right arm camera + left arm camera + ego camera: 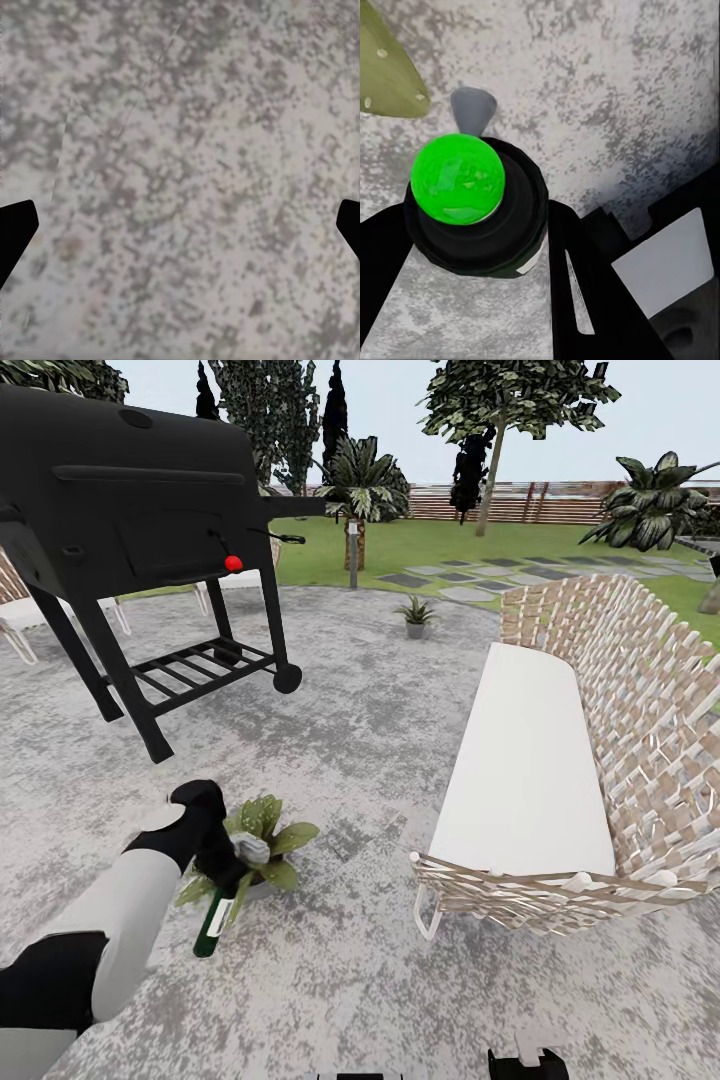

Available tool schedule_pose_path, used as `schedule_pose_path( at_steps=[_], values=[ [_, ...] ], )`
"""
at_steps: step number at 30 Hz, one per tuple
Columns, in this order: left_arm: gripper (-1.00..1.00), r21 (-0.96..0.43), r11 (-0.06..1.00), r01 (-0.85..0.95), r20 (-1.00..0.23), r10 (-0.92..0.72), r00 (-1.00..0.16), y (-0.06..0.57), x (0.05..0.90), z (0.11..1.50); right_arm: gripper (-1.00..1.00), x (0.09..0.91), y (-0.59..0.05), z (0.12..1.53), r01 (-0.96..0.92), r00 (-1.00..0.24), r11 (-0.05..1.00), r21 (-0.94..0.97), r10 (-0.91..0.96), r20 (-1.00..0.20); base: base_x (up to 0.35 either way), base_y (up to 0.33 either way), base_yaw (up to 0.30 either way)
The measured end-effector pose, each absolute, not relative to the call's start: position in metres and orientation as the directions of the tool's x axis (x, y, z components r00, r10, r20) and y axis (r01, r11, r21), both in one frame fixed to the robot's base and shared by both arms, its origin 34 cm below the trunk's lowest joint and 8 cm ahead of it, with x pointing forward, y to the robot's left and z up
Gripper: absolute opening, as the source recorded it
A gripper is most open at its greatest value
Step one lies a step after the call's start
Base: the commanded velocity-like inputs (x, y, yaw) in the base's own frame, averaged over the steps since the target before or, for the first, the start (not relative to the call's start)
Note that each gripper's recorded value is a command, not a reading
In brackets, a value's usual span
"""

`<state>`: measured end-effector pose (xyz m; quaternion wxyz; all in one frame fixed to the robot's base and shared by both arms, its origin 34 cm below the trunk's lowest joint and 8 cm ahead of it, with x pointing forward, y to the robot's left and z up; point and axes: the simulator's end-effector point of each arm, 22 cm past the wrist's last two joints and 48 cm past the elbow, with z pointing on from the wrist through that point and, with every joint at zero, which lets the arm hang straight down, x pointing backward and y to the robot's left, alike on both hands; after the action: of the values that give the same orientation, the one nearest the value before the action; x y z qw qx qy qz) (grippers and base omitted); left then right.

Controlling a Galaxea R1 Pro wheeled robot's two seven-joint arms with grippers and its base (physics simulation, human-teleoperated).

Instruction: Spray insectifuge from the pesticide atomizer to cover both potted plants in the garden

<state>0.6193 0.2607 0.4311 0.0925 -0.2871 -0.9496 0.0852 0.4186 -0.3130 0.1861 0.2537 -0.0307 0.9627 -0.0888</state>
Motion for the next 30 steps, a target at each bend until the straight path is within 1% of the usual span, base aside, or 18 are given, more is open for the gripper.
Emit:
schedule_pose_path(
  at_steps=[8, 11, 17, 27, 30],
  values=[
    [-1.0, -0.215, 0.817, 0.534, 0.122, 0.565, -0.816, 0.257, 0.62, 0.432, 1.0, 0.419, -0.313, 0.186, -0.014, -0.869, 0.982, -0.187, -0.104, -0.483, 0.002, -0.001, 0.0],
    [-1.0, -0.214, 0.819, 0.533, 0.124, 0.564, -0.816, 0.259, 0.62, 0.431, 1.0, 0.419, -0.313, 0.186, -0.014, -0.869, 0.982, -0.187, -0.104, -0.483, 0.094, -0.141, 0.024],
    [-1.0, -0.215, 0.818, 0.533, 0.129, 0.565, -0.815, 0.259, 0.615, 0.428, 1.0, 0.419, -0.31, 0.186, -0.016, -0.869, 0.983, -0.184, -0.104, -0.483, 0.035, -0.058, 0.212],
    [-1.0, -0.25, 0.825, 0.508, 0.2, 0.557, -0.806, 0.267, 0.572, 0.396, 1.0, 0.419, -0.311, 0.186, -0.015, -0.869, 0.983, -0.183, -0.104, -0.483, 0.002, -0.001, 0.025],
    [-1.0, -0.252, 0.827, 0.503, 0.203, 0.553, -0.808, 0.267, 0.57, 0.394, 1.0, 0.418, -0.31, 0.185, -0.016, -0.87, 0.983, -0.183, -0.104, -0.482, 0.134, -0.072, 0.017]
  ],
)
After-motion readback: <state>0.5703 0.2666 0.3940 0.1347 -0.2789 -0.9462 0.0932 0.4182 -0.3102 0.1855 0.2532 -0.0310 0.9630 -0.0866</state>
